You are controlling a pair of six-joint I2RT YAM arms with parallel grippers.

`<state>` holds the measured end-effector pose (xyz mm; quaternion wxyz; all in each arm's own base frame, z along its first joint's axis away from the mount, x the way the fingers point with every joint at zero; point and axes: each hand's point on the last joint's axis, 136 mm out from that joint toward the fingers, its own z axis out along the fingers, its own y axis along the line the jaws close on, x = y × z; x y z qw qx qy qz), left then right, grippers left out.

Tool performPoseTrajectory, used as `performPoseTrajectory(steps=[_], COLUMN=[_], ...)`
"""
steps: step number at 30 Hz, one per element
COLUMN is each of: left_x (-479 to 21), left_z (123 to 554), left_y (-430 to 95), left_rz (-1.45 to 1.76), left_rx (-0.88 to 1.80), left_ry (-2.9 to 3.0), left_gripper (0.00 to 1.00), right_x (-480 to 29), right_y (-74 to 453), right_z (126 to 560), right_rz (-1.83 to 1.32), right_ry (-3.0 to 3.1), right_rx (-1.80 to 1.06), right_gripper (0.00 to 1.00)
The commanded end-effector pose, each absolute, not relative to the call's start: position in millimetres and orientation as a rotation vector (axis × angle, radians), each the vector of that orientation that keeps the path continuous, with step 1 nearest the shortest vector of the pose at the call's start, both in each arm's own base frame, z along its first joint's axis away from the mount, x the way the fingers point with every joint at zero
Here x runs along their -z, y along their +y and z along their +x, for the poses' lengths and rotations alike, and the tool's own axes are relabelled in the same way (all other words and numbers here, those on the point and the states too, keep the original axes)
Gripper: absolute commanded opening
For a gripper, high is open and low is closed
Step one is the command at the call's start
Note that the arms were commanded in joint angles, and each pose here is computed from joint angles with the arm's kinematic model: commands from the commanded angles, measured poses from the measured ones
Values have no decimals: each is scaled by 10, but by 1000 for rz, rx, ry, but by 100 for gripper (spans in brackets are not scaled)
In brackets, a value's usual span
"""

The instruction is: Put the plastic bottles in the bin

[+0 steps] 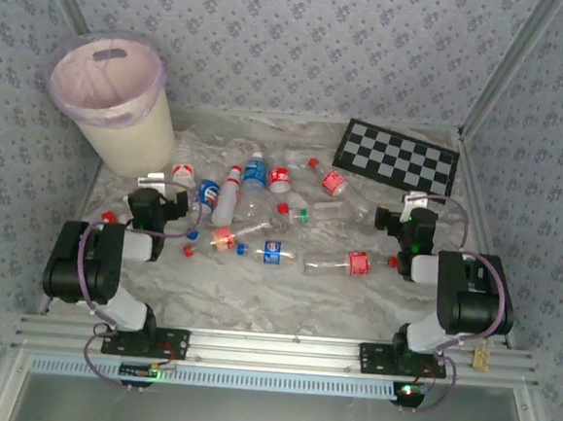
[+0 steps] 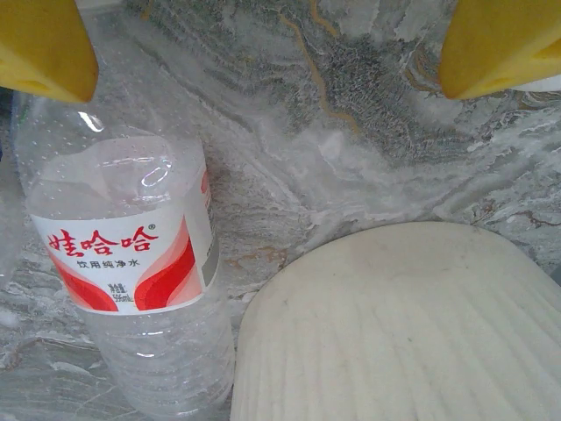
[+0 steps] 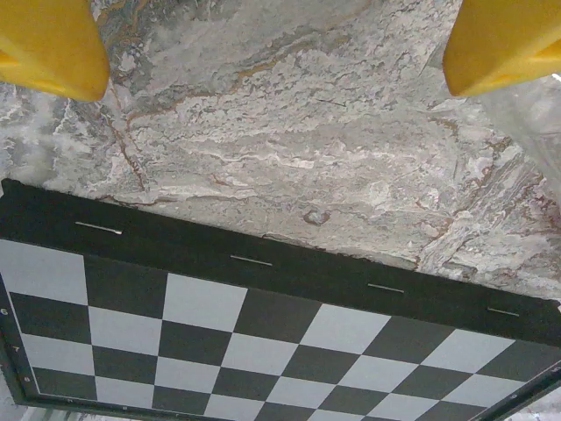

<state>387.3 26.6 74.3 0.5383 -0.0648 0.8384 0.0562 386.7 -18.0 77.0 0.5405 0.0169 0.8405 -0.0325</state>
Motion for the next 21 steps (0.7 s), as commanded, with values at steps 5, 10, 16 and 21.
performPoseTrajectory(steps=[5, 10, 16, 21], left_x=[-896, -903, -898, -894], left_z=[3954, 3959, 3960, 3959], left_y=[250, 247, 247, 249], left_rz=[-141, -139, -139, -139], left_rx=[-123, -122, -118, -104], left_ry=[1948, 1947, 1950, 1952], left_gripper=[100, 100, 100, 100], right_x=[-850, -851, -847, -846], right_y=[-185, -184, -184, -189], right_z=[3922, 3923, 3921, 3923], right_rz=[28, 27, 28, 29], right_ry=[1977, 1977, 1978, 1980], right_rx=[78, 79, 76, 72], right_gripper=[100, 100, 100, 100])
